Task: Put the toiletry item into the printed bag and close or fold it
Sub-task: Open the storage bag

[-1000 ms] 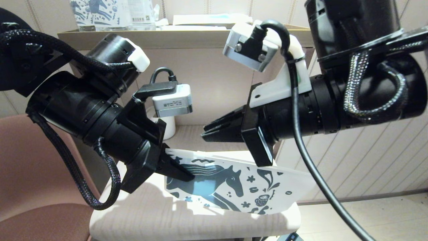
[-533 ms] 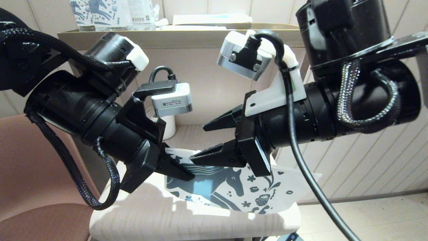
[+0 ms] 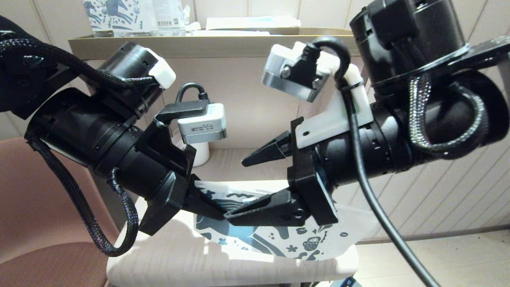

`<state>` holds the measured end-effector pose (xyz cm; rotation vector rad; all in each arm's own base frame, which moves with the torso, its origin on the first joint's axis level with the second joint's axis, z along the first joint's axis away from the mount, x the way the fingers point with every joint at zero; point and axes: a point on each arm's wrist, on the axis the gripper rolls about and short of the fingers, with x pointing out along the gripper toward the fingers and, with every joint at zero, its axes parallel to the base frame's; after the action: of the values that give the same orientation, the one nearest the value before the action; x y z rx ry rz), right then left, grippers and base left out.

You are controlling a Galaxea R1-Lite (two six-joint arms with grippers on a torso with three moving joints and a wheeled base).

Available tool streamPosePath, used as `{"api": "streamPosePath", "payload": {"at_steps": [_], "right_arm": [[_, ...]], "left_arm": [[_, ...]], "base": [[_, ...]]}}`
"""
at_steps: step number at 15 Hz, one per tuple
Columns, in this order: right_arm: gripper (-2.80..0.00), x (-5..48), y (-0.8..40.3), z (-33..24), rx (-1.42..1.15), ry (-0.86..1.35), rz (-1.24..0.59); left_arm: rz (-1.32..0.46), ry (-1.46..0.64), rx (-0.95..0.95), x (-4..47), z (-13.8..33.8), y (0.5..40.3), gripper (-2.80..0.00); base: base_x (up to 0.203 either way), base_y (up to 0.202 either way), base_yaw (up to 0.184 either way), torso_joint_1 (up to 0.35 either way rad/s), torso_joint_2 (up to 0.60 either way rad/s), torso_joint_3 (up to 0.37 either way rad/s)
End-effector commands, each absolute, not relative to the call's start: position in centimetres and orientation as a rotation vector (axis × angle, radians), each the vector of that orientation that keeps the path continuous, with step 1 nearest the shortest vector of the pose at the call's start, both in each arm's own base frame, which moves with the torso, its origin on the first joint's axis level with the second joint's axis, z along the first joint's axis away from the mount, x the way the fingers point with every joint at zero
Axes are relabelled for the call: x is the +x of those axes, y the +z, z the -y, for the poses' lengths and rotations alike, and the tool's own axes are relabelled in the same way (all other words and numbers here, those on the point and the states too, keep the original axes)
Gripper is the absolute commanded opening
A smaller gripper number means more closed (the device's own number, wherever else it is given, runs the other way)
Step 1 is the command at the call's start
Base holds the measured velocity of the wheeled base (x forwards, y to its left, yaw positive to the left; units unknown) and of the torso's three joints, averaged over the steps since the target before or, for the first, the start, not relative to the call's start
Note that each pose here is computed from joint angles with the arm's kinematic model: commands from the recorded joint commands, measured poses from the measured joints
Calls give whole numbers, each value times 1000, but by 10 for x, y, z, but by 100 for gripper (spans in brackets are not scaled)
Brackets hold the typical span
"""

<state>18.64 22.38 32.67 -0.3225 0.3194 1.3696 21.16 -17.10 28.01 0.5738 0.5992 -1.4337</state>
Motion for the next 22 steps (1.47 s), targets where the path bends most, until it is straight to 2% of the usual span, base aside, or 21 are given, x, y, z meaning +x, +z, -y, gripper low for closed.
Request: {"api": "streamPosePath", "payload": {"at_steps": [1, 22], "right_arm": [[0, 188, 339, -211, -281, 1455, -353], [0, 217, 318, -228, -287, 1461, -418]], "left_arm": [[-596, -1438, 574, 211, 170, 281, -280], [-576, -1428, 547, 221, 168, 275, -280]], "base": [[0, 0, 0, 0, 0, 0], [0, 0, 0, 0, 0, 0]]}}
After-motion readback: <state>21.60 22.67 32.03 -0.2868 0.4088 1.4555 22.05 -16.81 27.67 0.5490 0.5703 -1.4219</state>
